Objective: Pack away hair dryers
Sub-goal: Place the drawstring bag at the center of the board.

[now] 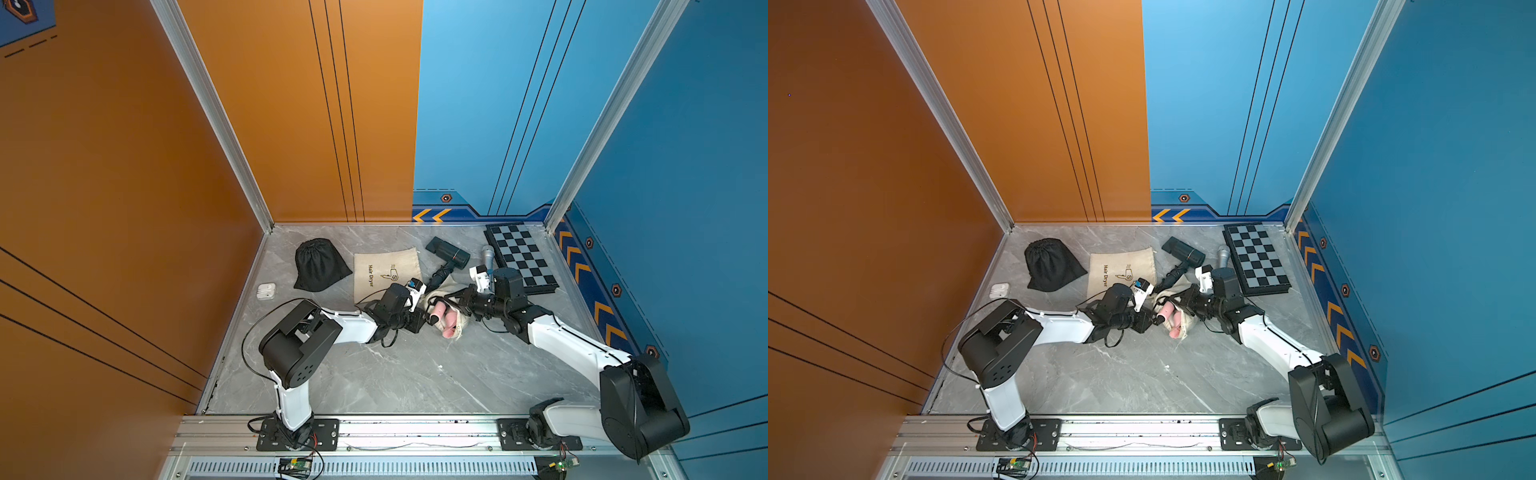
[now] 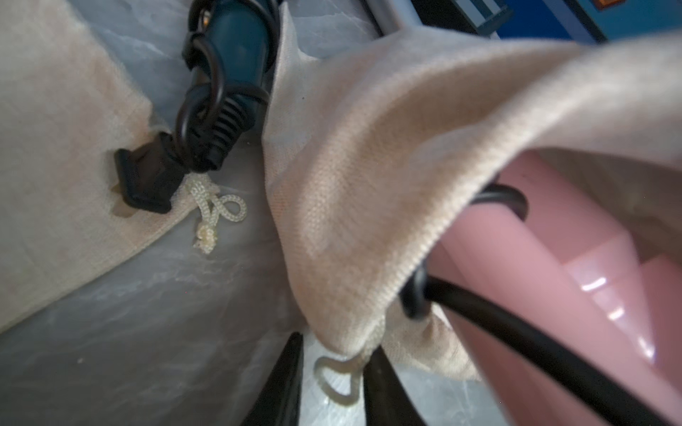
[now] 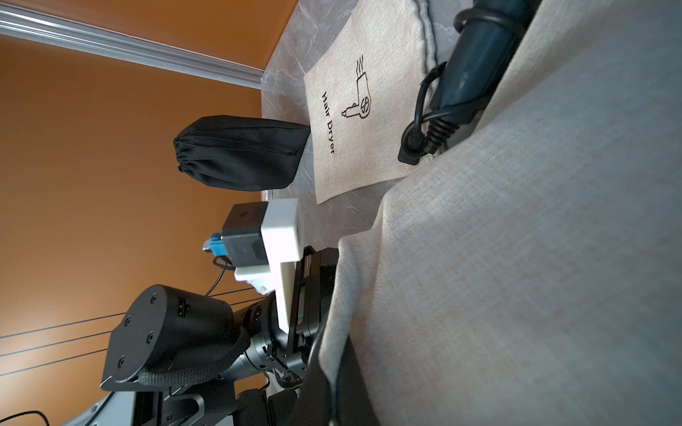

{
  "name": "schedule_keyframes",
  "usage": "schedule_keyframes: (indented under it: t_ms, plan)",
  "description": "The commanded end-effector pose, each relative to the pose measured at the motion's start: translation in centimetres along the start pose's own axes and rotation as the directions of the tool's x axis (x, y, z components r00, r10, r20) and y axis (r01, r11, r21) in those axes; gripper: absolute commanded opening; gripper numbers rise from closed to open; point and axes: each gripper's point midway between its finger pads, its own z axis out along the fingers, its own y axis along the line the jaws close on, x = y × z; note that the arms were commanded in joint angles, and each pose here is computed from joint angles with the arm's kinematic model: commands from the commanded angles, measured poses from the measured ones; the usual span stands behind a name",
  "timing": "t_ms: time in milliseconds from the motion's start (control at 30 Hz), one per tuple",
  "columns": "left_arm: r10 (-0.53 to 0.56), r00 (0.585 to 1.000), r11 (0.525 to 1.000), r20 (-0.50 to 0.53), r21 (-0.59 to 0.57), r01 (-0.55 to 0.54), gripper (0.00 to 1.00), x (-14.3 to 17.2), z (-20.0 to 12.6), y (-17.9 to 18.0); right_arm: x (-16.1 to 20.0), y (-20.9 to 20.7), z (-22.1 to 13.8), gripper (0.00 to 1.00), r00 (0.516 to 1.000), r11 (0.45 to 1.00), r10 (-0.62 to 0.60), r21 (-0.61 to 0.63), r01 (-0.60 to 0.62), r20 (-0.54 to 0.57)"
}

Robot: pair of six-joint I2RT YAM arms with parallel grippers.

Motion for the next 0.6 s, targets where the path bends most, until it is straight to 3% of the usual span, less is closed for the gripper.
schedule_keyframes:
  t_ms: [0,267,367,467,567]
  plan:
    - [0.01,0.999,1.0,0.048,0.011,-0.011,0.0,-2.3,-0.3,-0.5,-1.2,2.6,-0.5,0.0,0.999,0.996,-0.039,-0.075,0.041,0.024]
    - [0.014,0.99,1.0,0.141,-0.001,-0.014,0.0,-5.1,-4.4,-1.1,-1.4,1.2,-1.0,0.0,0.998,0.998,-0.055,-0.01,0.055,0.027]
    - [0.014,0.986,1.0,0.168,-0.01,-0.012,0.0,-5.8,-5.7,-1.3,-1.8,0.9,-1.3,0.04,0.998,0.998,-0.062,0.011,0.062,0.031]
    - [0.004,0.982,1.0,0.188,-0.004,-0.003,0.0,-6.5,-6.5,-1.6,-2.0,0.6,-1.7,0.16,0.996,0.996,-0.08,0.043,0.078,0.035]
    - [-0.008,0.982,1.0,0.187,0.004,0.007,0.0,-6.7,-6.4,-1.7,-2.0,0.1,-2.1,0.38,0.994,0.991,-0.105,0.091,0.101,0.037]
